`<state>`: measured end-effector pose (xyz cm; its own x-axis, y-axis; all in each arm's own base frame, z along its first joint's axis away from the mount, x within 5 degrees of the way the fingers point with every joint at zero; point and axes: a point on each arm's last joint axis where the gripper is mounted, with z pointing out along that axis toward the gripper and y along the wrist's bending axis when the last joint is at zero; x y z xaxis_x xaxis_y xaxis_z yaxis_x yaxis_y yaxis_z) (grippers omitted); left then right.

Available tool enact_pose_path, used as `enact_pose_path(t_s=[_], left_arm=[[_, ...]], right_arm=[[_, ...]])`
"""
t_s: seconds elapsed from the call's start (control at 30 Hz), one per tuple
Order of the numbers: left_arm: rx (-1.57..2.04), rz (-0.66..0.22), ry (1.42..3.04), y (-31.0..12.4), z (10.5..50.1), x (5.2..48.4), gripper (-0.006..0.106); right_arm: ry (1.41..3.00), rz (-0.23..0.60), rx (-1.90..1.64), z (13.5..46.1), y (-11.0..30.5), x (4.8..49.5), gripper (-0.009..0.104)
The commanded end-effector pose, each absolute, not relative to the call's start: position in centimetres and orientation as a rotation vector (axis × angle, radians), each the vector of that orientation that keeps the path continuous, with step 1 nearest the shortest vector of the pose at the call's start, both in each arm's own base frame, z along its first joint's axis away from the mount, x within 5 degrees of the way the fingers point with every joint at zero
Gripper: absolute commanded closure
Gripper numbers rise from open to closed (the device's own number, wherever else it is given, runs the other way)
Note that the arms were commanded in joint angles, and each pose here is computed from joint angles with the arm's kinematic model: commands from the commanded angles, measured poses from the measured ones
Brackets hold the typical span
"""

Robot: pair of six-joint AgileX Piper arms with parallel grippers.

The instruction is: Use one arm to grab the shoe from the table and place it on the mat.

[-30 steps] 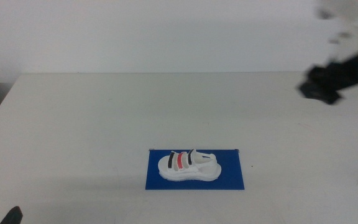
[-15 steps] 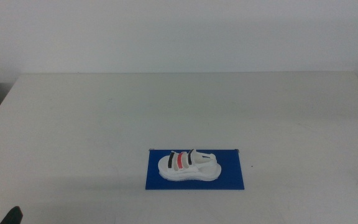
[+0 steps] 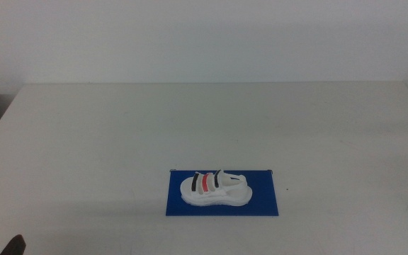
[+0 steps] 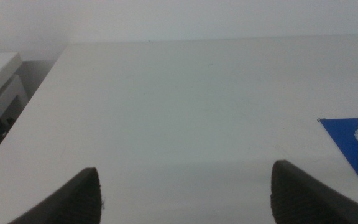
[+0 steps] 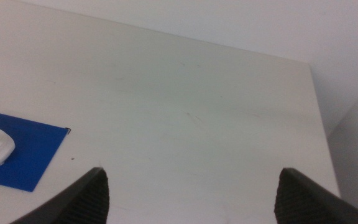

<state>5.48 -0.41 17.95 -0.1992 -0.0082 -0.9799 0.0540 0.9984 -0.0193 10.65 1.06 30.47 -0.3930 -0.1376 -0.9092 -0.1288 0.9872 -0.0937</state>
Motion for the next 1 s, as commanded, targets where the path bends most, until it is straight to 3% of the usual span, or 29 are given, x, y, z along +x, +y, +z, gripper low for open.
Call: enact_pose_path(t_s=[0.0,0.53,0.97], left_arm=[[0.022,-0.066,1.684,-0.4,18.5,5.5,0.007],[0.022,-0.066,1.684,-0.4,18.5,5.5,0.007],[0.022,-0.066,1.684,-0.4,18.5,5.5,0.007]], right_arm=[[1.811,0.001,-0.182,30.4,1.1,10.3,0.007],[1.67,0.017,-0.162,24.9,0.5,5.8,0.007],[1.644,0.021,-0.159,20.8,0.5,5.0,0.007]])
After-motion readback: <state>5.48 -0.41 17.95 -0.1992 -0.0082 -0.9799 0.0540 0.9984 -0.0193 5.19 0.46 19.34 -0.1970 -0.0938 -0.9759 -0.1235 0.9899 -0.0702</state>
